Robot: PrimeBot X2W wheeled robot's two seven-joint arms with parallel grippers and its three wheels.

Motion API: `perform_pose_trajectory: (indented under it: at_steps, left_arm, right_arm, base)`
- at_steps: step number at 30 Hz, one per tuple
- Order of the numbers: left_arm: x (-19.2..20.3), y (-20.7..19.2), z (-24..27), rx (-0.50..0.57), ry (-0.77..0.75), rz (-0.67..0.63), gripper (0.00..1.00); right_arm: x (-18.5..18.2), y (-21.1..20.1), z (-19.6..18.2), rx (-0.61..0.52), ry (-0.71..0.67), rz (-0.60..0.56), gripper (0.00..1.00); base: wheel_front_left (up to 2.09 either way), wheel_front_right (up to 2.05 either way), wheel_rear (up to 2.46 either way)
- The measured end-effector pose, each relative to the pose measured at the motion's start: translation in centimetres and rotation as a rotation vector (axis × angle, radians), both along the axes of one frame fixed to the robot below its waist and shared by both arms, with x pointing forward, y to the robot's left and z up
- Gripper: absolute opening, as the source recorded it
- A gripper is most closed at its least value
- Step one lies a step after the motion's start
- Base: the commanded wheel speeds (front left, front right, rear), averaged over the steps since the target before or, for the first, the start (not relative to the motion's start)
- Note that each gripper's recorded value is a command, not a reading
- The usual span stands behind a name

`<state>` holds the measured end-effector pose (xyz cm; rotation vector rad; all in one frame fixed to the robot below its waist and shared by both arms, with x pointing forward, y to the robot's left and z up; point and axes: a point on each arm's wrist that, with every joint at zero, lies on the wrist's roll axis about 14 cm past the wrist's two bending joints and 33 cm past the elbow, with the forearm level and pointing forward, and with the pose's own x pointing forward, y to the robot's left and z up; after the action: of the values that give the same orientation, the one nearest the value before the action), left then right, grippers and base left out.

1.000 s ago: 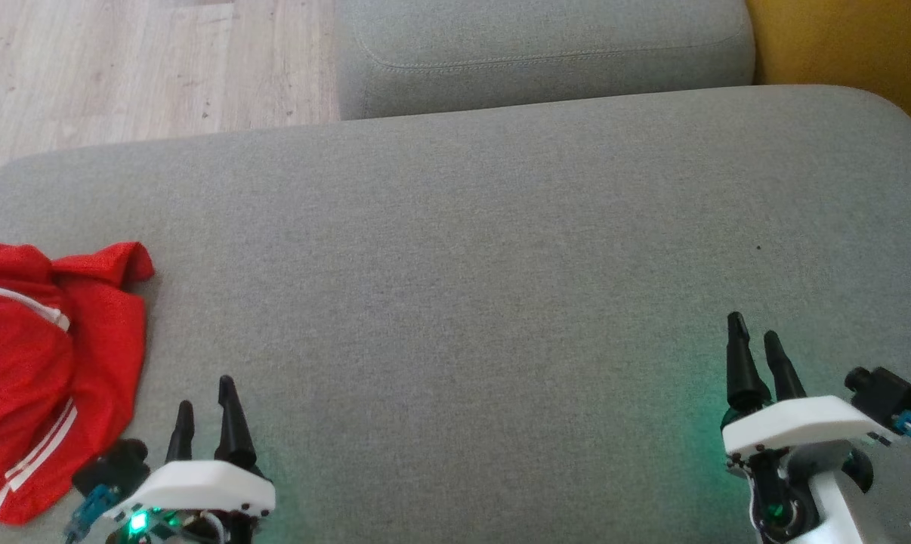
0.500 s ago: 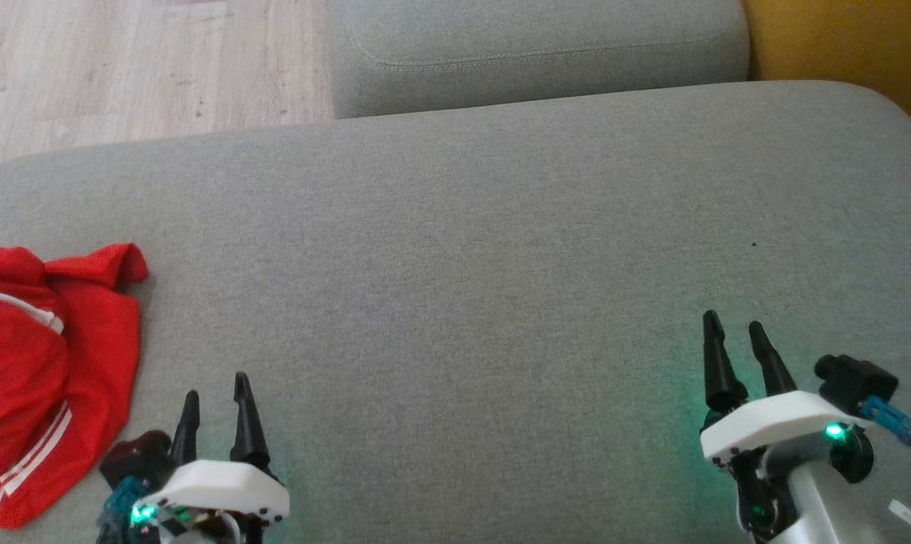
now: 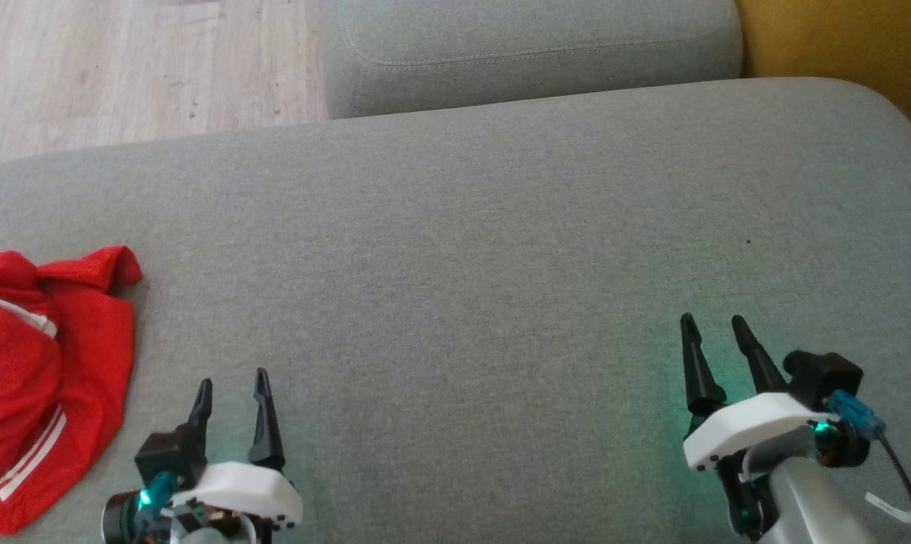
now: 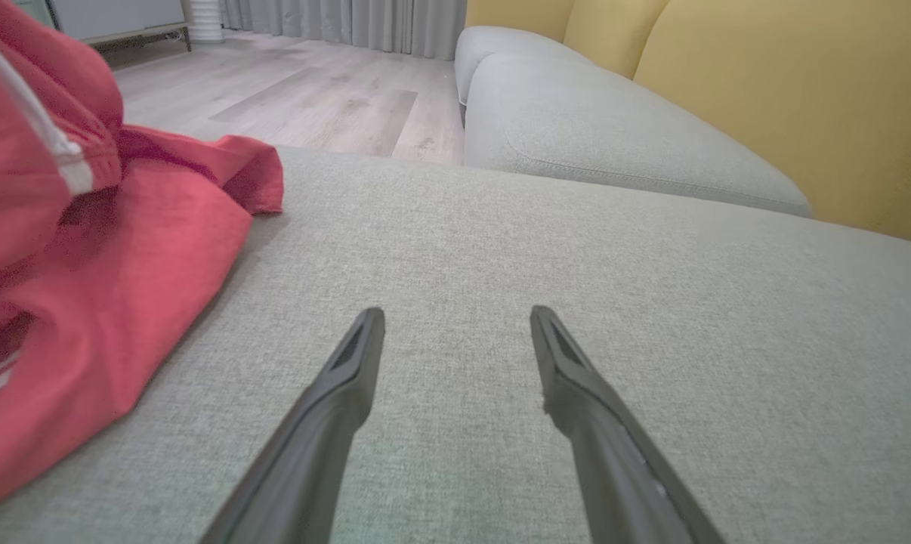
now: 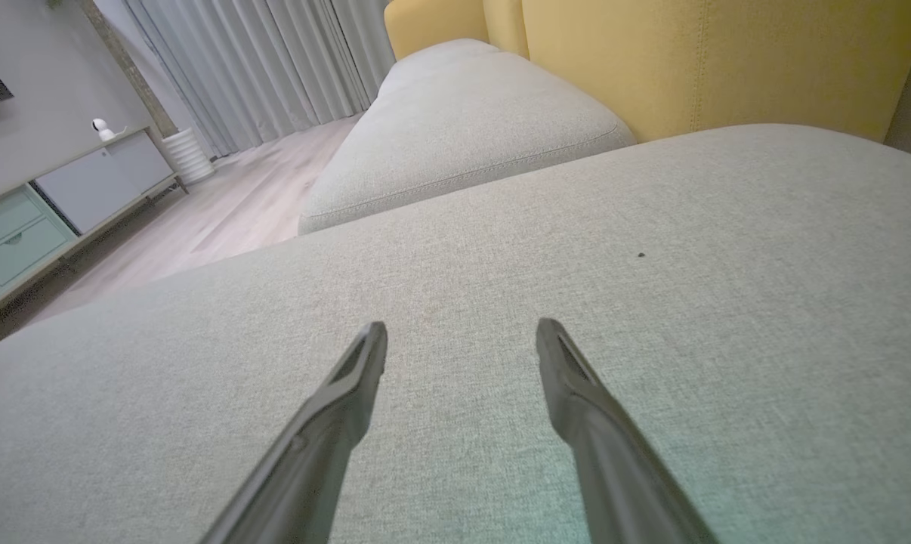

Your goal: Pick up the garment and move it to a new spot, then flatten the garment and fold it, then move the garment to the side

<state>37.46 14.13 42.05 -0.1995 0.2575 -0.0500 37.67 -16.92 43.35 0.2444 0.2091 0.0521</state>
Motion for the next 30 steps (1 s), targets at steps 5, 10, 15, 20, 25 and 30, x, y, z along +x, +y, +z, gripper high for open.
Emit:
perform_pose_trajectory:
  at_steps: [5,10,15,20,25,30]
  left_arm:
    - [0.0,-0.4,-0.2,0.061,-0.01,-0.029,1.0]
    - [0.1,-0.5,-0.1,0.105,-0.023,-0.045,1.0]
    - [0.3,-0.9,0.2,0.161,-0.047,-0.074,1.0]
    - [0.7,-1.0,0.7,0.214,-0.077,-0.084,1.0]
    - [0.8,-0.9,0.8,0.238,-0.089,-0.088,1.0]
    - [0.9,-0.3,0.9,0.227,-0.088,-0.061,1.0]
  right_arm:
    - [-0.2,0.1,-0.3,-0.056,0.0,0.023,1.0]
    - [0.1,0.3,0.1,-0.102,-0.018,0.042,1.0]
    - [0.3,0.4,0.2,-0.157,-0.031,0.064,1.0]
    - [0.4,0.6,0.3,-0.207,-0.041,0.086,1.0]
    - [0.6,0.6,0.5,-0.239,-0.053,0.098,1.0]
    - [0.7,0.1,0.6,-0.235,-0.056,0.077,1.0]
  base:
    - [0.0,0.0,0.0]
    - [0.0,0.0,0.0]
    - [0.0,0.0,0.0]
    - [0.0,0.0,0.0]
    - [0.0,0.0,0.0]
    - [0.0,0.0,0.0]
